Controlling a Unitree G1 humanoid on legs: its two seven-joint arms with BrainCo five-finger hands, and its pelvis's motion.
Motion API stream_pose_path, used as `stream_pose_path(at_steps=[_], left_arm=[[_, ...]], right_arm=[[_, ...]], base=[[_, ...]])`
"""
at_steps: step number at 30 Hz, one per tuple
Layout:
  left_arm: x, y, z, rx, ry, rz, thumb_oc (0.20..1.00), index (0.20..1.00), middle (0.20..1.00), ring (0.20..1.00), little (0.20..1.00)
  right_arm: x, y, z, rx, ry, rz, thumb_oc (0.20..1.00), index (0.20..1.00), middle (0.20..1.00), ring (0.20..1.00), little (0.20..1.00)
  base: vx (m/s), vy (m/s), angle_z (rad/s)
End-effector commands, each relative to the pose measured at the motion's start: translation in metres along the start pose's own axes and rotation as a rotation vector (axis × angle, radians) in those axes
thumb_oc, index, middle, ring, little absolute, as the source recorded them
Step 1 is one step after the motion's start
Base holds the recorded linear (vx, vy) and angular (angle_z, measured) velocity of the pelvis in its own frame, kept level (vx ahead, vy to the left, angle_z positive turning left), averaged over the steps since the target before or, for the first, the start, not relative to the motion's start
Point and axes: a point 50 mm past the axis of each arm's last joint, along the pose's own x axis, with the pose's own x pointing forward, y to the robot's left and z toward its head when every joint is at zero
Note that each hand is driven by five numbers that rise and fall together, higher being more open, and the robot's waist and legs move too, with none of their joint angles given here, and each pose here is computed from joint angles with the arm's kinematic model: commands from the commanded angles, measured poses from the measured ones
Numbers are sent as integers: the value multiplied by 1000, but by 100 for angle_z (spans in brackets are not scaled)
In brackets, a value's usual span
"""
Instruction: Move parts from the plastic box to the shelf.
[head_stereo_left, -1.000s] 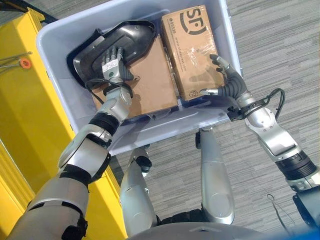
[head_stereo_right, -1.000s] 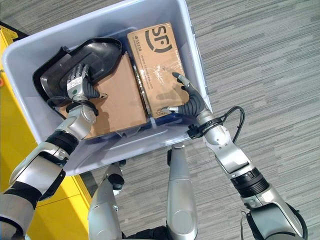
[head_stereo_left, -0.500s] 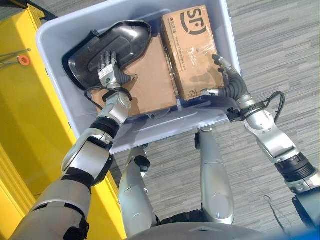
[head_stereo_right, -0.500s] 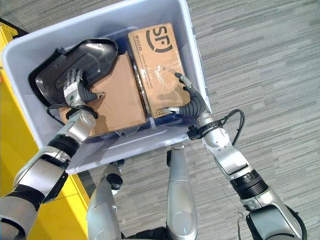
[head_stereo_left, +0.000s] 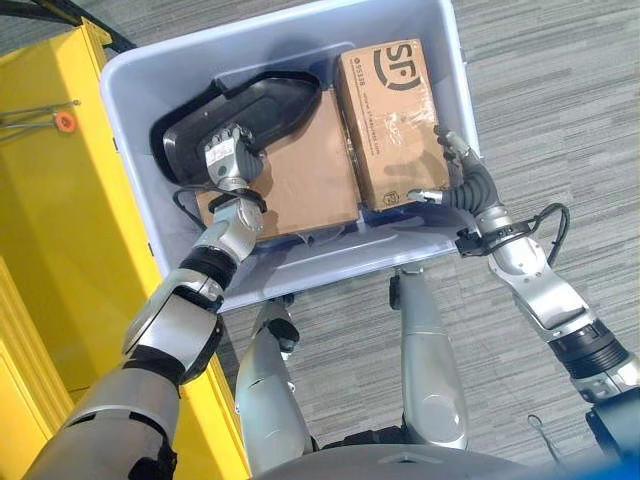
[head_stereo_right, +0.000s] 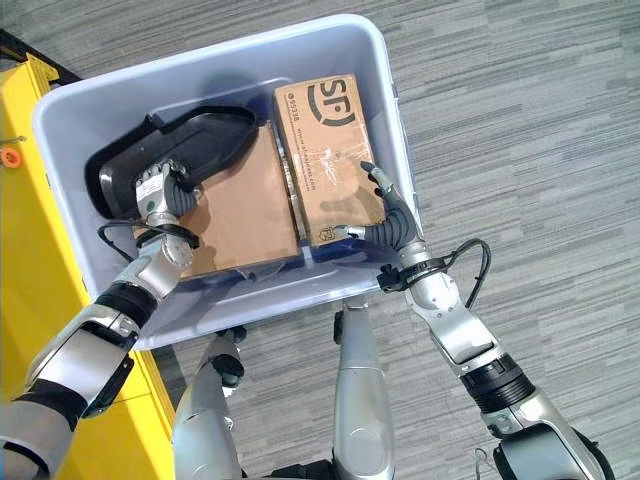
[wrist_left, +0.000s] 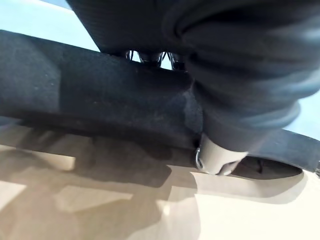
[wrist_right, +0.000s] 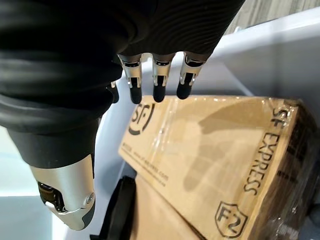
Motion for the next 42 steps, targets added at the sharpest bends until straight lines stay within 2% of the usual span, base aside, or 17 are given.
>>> stream_pose_path(at_steps=[1,4,8,11,17,23,26,33,35,38,42], left_arm=[[-64,-58,-51,85,152,-305,200,200,200,200,200],[-67,-60,-44,56,87,-288,200,200,200,200,200],[-63,-54,-17,57,-120,-239,200,200,200,200,200],[-65,-44,2,90,-305,-181,200,200,200,200,200],[-67,-14,5,196,-544,-82,200,200,200,200,200],[-50,35,6,199,-696,39,200,200,200,200,200],[-40,56,17,175,-750,78,200,200,200,200,200],[-31,77,36,204,-849,144,200,200,200,200,200],[-28,86,47,239,-920,178,200,200,200,200,200],[-27,100,71,295,-1097,200,200,200,200,200,200],[-39,101,95,350,-1292,167,200,200,200,200,200]], right_arm=[[7,-8,24,38,-148,-62,1000,1000,1000,1000,1000],[4,-8,24,43,-158,-67,1000,1000,1000,1000,1000],[-1,-11,24,71,-166,-97,1000,1000,1000,1000,1000],[-8,-17,20,109,-152,-127,1000,1000,1000,1000,1000],[-21,-25,6,112,-114,-136,1000,1000,1000,1000,1000],[-17,-45,-11,253,-17,-180,1000,1000,1000,1000,1000],[-11,-49,-16,247,28,-172,1000,1000,1000,1000,1000],[3,-47,-16,222,71,-106,1000,1000,1000,1000,1000],[8,-40,-26,386,200,-56,1000,1000,1000,1000,1000],[1,-8,-64,800,563,129,1000,1000,1000,1000,1000],[-2,-3,-87,1032,755,164,1000,1000,1000,1000,1000]], base=[[0,0,0],[0,0,0],[0,0,0],[-8,25,3],[5,81,5],[15,101,2],[22,48,3],[0,0,0],[-18,-60,1],[-34,-104,4],[-10,-55,12]])
